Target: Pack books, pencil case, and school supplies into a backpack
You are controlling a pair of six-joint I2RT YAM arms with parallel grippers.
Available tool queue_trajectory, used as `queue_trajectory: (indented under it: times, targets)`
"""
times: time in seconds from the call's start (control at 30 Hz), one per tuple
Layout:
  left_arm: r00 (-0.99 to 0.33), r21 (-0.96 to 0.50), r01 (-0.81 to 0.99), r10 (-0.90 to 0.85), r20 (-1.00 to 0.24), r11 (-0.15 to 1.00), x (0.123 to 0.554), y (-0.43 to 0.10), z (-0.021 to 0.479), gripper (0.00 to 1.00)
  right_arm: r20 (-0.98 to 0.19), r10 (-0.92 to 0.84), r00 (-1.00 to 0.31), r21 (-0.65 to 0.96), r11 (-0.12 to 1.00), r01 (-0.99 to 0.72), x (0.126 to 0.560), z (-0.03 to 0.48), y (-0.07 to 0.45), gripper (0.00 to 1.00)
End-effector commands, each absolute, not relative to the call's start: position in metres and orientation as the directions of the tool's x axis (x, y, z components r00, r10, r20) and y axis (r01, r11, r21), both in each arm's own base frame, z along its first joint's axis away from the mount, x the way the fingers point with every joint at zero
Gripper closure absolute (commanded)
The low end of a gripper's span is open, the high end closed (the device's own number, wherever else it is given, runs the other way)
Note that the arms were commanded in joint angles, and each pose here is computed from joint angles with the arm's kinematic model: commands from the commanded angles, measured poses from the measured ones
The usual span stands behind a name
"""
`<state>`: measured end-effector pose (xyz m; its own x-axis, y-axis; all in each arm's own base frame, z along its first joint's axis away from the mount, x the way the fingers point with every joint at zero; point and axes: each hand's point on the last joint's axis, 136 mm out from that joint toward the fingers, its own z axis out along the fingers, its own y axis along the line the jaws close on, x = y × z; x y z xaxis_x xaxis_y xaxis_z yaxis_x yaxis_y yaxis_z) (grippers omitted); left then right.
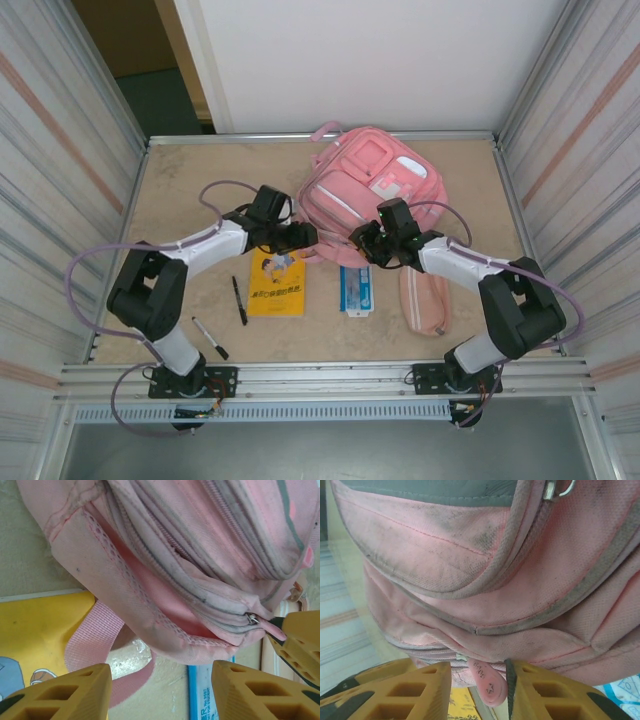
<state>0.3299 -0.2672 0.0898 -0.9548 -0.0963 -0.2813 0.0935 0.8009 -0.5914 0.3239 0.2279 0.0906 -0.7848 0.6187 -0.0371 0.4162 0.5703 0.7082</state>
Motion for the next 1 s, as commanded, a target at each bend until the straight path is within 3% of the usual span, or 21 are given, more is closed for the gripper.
queue_trajectory:
  times: [0.0,0.33,0.63,0.73,0.8,0.97]
  targets:
    - [-0.956,-0.614,0.103,-0.094,-0.279,0.783,0.331,-0.276,0.087,0.45,-0.040,0.642,-0.766,0.704,0.562,0.434,0.331,0.090,0.227,0.67]
    - [-0.957,-0.619,0.105,-0.090,-0.275,0.779,0.325,-0.282,0.080,0.48,-0.028,0.689,-0.725,0.698,0.533,0.479,0.329,0.085,0.230,0.80]
    - [-0.957,-0.622,0.126,-0.071,-0.283,0.773,0.318,-0.293,0.074,0.59,-0.052,0.716,-0.696,0.678,0.538,0.502,0.328,0.081,0.223,0.89]
    - [-0.957,-0.615,0.128,-0.065,-0.281,0.778,0.315,-0.296,0.070,0.64,-0.076,0.698,-0.712,0.678,0.560,0.477,0.329,0.087,0.226,0.91]
    - [-0.962,-0.630,0.117,-0.071,-0.265,0.768,0.313,-0.298,0.071,0.64,-0.106,0.682,-0.724,0.687,0.577,0.442,0.330,0.095,0.229,0.99]
    - [-0.958,-0.629,0.138,-0.058,-0.280,0.765,0.308,-0.305,0.075,0.65,-0.230,0.580,-0.781,0.684,0.668,0.295,0.334,0.126,0.233,1.00]
